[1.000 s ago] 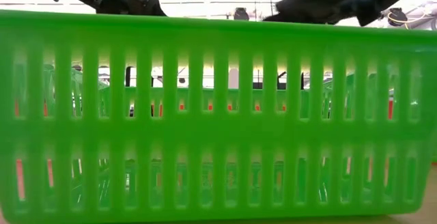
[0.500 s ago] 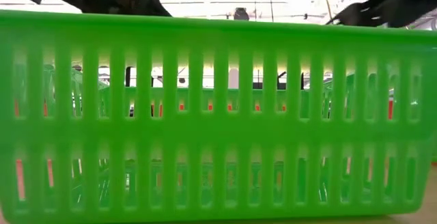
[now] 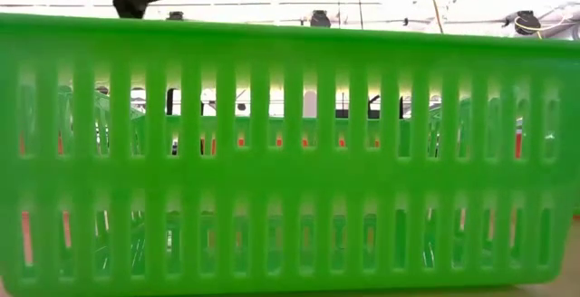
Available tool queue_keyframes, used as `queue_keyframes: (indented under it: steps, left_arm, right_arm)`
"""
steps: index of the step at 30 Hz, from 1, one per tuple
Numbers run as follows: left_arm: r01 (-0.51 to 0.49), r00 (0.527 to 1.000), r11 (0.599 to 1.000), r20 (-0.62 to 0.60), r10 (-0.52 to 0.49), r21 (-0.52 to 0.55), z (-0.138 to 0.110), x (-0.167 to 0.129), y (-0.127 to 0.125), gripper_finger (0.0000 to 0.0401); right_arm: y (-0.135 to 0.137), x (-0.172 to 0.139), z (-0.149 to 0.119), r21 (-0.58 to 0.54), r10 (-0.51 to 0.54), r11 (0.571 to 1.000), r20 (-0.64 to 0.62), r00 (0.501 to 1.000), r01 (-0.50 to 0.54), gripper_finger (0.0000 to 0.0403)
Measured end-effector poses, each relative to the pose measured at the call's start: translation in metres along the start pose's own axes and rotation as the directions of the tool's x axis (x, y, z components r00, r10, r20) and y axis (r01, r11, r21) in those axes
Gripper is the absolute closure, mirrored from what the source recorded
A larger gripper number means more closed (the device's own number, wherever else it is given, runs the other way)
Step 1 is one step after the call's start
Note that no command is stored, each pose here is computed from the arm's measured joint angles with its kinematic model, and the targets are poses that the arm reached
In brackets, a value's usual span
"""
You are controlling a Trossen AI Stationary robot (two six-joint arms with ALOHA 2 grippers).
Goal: Stack baskets on shelf by color
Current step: Put the right green bin on the shelf
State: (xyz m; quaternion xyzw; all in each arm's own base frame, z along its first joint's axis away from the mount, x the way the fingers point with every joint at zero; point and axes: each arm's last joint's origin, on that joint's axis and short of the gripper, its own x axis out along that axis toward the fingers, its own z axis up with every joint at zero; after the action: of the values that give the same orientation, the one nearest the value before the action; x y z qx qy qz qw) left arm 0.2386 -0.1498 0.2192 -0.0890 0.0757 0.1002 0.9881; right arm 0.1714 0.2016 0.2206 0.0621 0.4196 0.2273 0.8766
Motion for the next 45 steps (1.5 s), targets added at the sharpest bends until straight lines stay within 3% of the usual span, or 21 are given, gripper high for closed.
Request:
queue_keyframes:
  steps: [6, 11, 17, 24, 31, 35, 40, 45]
  left_arm:
    - [-0.016, 1.000, 1.000, 0.013, 0.016, 0.027, -0.002, -0.008, -0.006, 0.0265]
    - [-0.026, 1.000, 0.999, 0.009, 0.026, 0.035, -0.002, -0.006, -0.004, 0.0265]
    - [-0.041, 0.999, 0.999, 0.004, 0.041, 0.033, -0.002, -0.004, -0.002, 0.0265]
    - [-0.050, 0.998, 0.999, -0.022, 0.051, 0.017, -0.006, -0.004, 0.000, 0.0265]
    - [-0.052, 0.998, 0.998, -0.024, 0.052, 0.019, -0.006, -0.004, 0.000, 0.0265]
    - [-0.052, 0.998, 0.998, -0.024, 0.052, 0.018, -0.006, -0.004, 0.000, 0.0265]
    - [-0.064, 0.998, 0.998, -0.019, 0.065, 0.018, -0.006, -0.004, 0.000, 0.0265]
    - [-0.068, 0.998, 0.998, -0.017, 0.068, 0.011, -0.006, -0.004, 0.000, 0.0265]
  right_arm:
    - [0.001, -0.003, -0.022, -0.111, -0.178, 0.982, -0.309, 0.934, 0.150, 0.0236]
    - [0.009, -0.014, -0.013, -0.294, -0.150, 0.955, -0.378, 0.914, 0.036, 0.0236]
    - [0.010, -0.017, -0.018, -0.520, -0.168, 0.849, -0.430, 0.887, -0.092, 0.0236]
    - [-0.002, -0.010, -0.041, -0.618, -0.236, 0.770, -0.506, 0.830, -0.158, 0.0236]
    - [-0.006, 0.005, -0.052, -0.656, -0.273, 0.727, -0.545, 0.793, -0.200, 0.0242]
    - [-0.003, 0.016, -0.051, -0.681, -0.249, 0.698, -0.520, 0.817, -0.221, 0.0283]
    - [0.004, 0.020, -0.042, -0.683, -0.167, 0.702, -0.433, 0.886, -0.201, 0.0383]
    - [0.016, 0.011, -0.020, -0.676, -0.028, 0.718, -0.265, 0.964, -0.165, 0.0396]
